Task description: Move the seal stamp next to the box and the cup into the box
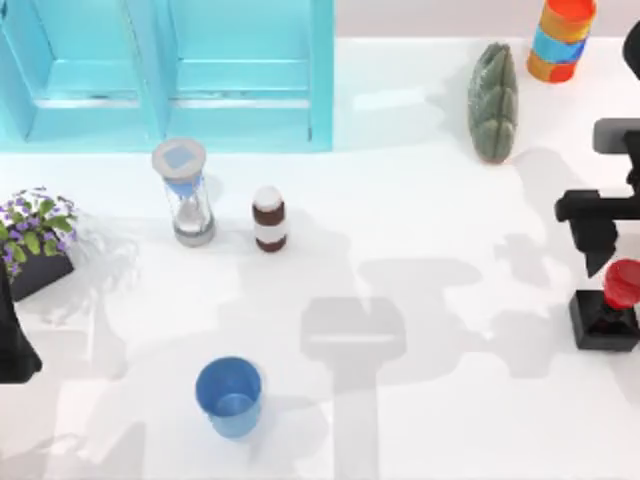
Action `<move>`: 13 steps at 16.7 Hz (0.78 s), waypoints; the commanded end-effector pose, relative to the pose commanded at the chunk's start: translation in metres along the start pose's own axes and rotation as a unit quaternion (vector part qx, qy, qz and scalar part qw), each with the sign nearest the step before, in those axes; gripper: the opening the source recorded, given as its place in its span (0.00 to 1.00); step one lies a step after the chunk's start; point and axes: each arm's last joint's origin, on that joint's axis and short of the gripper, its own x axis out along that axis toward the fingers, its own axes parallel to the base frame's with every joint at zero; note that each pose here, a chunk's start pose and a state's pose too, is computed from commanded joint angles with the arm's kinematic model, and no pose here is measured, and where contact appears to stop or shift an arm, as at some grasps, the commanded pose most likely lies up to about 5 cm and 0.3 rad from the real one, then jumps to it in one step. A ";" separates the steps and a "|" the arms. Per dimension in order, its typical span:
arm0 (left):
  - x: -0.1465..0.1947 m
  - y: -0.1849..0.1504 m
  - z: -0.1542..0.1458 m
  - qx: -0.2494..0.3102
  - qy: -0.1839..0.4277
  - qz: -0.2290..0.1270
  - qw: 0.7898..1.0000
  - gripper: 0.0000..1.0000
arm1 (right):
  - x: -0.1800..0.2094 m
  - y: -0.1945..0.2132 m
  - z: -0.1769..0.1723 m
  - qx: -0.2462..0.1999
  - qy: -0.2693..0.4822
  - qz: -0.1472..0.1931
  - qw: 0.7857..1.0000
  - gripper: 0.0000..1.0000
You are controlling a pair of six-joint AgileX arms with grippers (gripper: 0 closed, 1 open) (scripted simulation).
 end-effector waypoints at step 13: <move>0.000 0.000 0.000 0.000 0.000 0.000 1.000 1.00 | -0.029 0.001 0.005 0.000 0.002 0.000 1.000 1.00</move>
